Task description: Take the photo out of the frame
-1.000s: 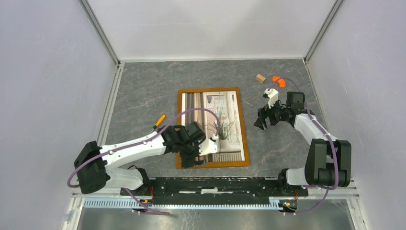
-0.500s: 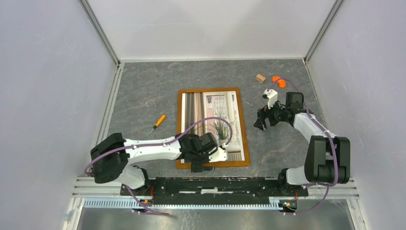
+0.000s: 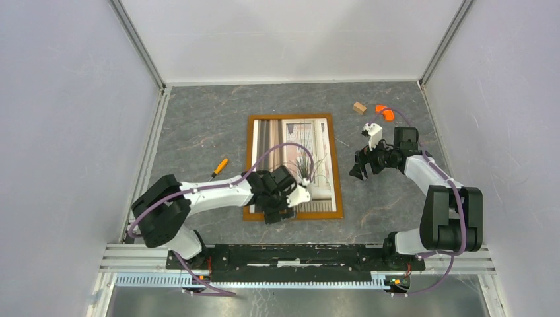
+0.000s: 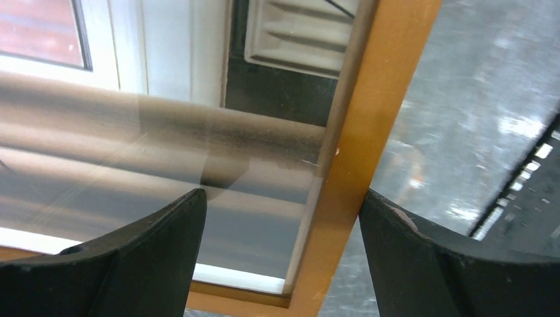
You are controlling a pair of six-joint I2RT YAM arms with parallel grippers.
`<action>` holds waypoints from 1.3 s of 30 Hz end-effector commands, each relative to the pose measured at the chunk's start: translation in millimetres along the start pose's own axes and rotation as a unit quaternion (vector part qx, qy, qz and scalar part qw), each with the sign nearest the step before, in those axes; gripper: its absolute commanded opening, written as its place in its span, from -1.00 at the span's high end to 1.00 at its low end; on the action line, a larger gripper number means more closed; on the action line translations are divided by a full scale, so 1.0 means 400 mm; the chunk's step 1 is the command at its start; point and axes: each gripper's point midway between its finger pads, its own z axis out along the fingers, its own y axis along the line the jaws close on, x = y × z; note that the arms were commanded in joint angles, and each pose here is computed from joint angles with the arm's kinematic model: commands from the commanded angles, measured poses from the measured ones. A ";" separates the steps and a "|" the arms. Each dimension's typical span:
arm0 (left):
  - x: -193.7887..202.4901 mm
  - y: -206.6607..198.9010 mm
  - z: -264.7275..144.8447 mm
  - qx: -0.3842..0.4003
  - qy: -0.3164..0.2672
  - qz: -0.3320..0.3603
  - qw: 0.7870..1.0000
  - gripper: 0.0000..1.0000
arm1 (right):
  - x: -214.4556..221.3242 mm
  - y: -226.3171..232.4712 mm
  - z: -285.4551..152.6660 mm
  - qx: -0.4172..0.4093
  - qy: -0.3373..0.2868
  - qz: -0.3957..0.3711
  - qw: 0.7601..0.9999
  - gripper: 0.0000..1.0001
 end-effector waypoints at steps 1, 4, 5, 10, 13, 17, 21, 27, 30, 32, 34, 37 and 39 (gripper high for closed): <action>-0.089 0.133 -0.010 -0.047 -0.064 -0.016 0.997 -0.77 | -0.002 0.010 0.006 -0.015 -0.003 0.001 1.000 -0.96; -0.103 0.175 -0.005 -0.058 -0.069 -0.018 0.996 -0.72 | -0.003 0.008 0.008 -0.015 -0.003 0.000 1.000 -0.96; -0.107 0.185 -0.001 -0.060 -0.068 -0.020 0.996 -0.69 | -0.003 0.007 0.008 -0.015 -0.003 0.000 1.000 -0.96; -0.149 0.226 -0.001 -0.061 -0.081 -0.031 0.994 -0.49 | -0.006 0.005 0.007 -0.017 -0.007 0.008 1.000 -0.96; -0.185 0.210 -0.007 -0.057 -0.093 -0.011 0.994 -0.48 | -0.008 0.004 0.004 -0.021 -0.011 0.018 1.000 -0.96; -0.205 0.212 0.006 -0.051 -0.083 -0.010 0.995 -0.45 | -0.008 -0.002 0.001 -0.023 -0.017 0.042 0.999 -0.97; -0.234 0.196 0.021 -0.051 -0.080 0.003 0.995 -0.45 | -0.009 -0.005 0.000 -0.028 -0.020 0.062 0.998 -0.96; -0.271 0.150 0.059 -0.044 -0.062 0.031 0.997 -0.42 | -0.009 -0.005 0.006 -0.034 -0.020 0.078 0.996 -0.96; -0.262 0.134 0.081 -0.046 -0.041 0.038 0.997 -0.40 | -0.010 -0.001 0.009 -0.042 -0.021 0.087 0.995 -0.96; -0.254 0.133 0.096 -0.048 -0.029 0.037 0.998 -0.36 | -0.010 0.001 0.014 -0.048 -0.022 0.095 0.994 -0.96; -0.245 0.135 0.103 -0.048 -0.016 0.036 0.998 -0.27 | -0.010 0.003 0.019 -0.053 -0.022 0.106 0.993 -0.96; -0.244 0.131 0.102 -0.045 -0.010 0.034 0.998 -0.12 | -0.006 0.011 0.031 -0.070 -0.022 0.130 0.989 -0.96; -0.253 0.135 0.089 -0.047 -0.014 0.034 0.998 0.01 | -0.003 0.017 0.041 -0.084 -0.021 0.146 0.985 -0.96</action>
